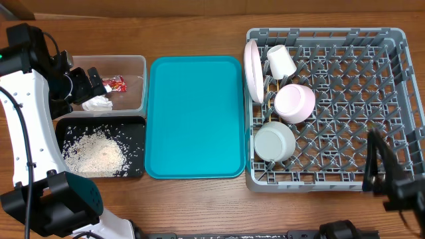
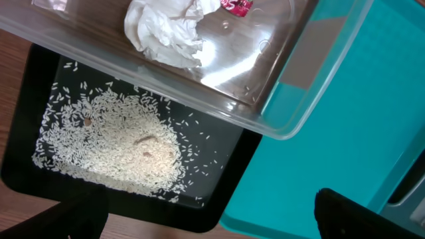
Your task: Sort waste into correct bins and load items into the dishwasher
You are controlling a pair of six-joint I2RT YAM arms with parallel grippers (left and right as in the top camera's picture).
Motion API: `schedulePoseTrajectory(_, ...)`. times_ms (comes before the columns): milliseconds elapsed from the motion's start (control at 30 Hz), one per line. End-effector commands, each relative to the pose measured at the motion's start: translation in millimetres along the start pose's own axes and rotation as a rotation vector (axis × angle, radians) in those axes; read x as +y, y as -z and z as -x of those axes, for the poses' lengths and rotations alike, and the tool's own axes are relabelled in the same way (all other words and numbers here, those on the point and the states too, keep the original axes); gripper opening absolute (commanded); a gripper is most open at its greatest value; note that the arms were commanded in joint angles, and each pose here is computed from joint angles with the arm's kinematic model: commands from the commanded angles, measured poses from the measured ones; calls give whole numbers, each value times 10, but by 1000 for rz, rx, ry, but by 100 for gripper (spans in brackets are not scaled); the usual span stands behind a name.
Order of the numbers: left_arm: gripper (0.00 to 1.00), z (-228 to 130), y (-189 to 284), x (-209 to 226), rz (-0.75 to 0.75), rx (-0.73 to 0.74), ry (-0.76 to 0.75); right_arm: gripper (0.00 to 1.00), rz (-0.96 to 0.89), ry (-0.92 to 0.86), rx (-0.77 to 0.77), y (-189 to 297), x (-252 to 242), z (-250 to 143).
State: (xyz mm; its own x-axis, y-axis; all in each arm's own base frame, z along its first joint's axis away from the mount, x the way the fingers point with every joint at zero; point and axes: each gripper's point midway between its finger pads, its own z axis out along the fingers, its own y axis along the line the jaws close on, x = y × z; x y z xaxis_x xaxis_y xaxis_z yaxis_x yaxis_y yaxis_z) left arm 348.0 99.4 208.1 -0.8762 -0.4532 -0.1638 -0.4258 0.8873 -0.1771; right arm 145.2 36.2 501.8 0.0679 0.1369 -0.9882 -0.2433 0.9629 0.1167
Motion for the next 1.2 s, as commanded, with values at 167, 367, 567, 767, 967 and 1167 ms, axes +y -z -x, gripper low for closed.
schedulePoseTrajectory(167,100,29,51,-27,2,-20,-6,100,75,2,-173,0,14,-609)
schedulePoseTrajectory(367,100,28,51,-27,2,-20,-6,100,97,-32,-269,-150,-40,-1025)
schedulePoseTrajectory(567,100,29,51,-27,2,-20,-6,100,127,-7,-333,-310,-85,-1536)
schedulePoseTrajectory(767,100,29,51,-27,2,-20,-6,100,126,-2,-366,-406,-149,-1874)
schedulePoseTrajectory(967,100,29,51,-27,2,-20,-6,100,116,-9,-306,-516,-212,-2276)
schedulePoseTrajectory(1167,100,29,51,-27,2,-20,-6,100,65,-25,-164,-613,-326,-2658)
